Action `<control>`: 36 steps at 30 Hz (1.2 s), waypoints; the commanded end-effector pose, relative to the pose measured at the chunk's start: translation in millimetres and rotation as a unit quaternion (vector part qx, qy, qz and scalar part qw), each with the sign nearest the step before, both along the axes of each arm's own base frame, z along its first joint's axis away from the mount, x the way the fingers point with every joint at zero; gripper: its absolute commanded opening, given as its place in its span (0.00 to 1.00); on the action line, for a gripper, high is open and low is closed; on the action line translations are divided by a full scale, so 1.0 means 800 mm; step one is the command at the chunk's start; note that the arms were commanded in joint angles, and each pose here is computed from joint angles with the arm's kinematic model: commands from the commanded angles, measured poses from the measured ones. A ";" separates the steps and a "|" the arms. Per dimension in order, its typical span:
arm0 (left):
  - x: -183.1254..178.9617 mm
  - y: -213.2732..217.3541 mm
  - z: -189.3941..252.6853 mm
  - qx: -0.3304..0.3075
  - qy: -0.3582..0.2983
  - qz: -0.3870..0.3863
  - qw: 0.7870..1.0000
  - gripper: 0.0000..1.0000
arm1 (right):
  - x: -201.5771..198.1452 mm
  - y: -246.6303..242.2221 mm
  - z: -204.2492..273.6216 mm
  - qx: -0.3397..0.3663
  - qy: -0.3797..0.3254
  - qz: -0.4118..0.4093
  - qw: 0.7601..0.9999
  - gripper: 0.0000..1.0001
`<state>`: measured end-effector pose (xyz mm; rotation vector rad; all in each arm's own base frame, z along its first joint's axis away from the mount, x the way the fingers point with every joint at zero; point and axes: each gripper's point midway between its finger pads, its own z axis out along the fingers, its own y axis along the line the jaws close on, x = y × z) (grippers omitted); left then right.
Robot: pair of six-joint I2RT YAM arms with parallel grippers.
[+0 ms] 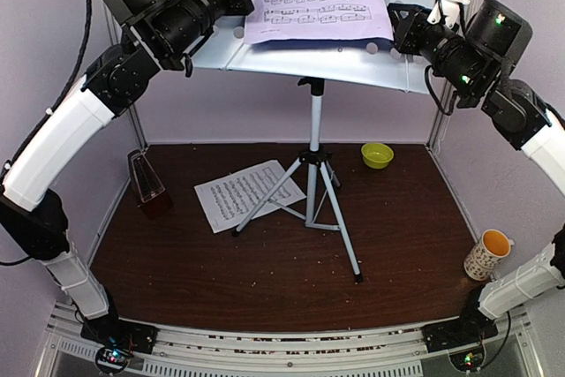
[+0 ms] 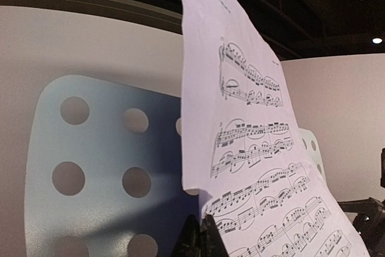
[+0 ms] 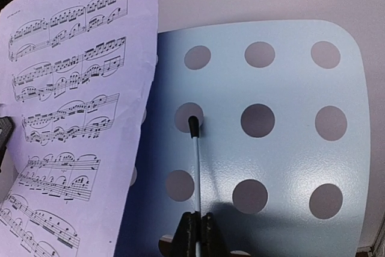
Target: Set up the instrument practice props
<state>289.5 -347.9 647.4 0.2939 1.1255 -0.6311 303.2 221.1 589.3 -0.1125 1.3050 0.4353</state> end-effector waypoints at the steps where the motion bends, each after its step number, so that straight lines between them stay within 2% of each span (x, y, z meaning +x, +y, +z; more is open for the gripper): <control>1: -0.018 0.030 0.034 -0.030 -0.039 0.025 0.998 0.00 | -0.008 -0.011 0.013 0.014 -0.026 -0.004 1.000 0.00; 13: -0.050 0.014 0.044 0.000 -0.087 0.047 0.995 0.00 | -0.018 -0.014 0.018 0.042 -0.064 0.006 0.997 0.00; 19: -0.047 -0.009 0.037 0.023 -0.086 0.061 0.994 0.00 | -0.021 -0.012 0.020 0.047 -0.074 0.016 0.996 0.00; 28: -0.042 -0.021 0.034 0.002 -0.079 0.053 0.995 0.00 | -0.021 -0.009 0.019 0.045 -0.076 0.021 0.996 0.00; 36: -0.047 -0.049 0.030 -0.004 -0.086 0.005 0.996 0.00 | -0.024 -0.008 0.020 0.044 -0.080 0.025 0.995 0.00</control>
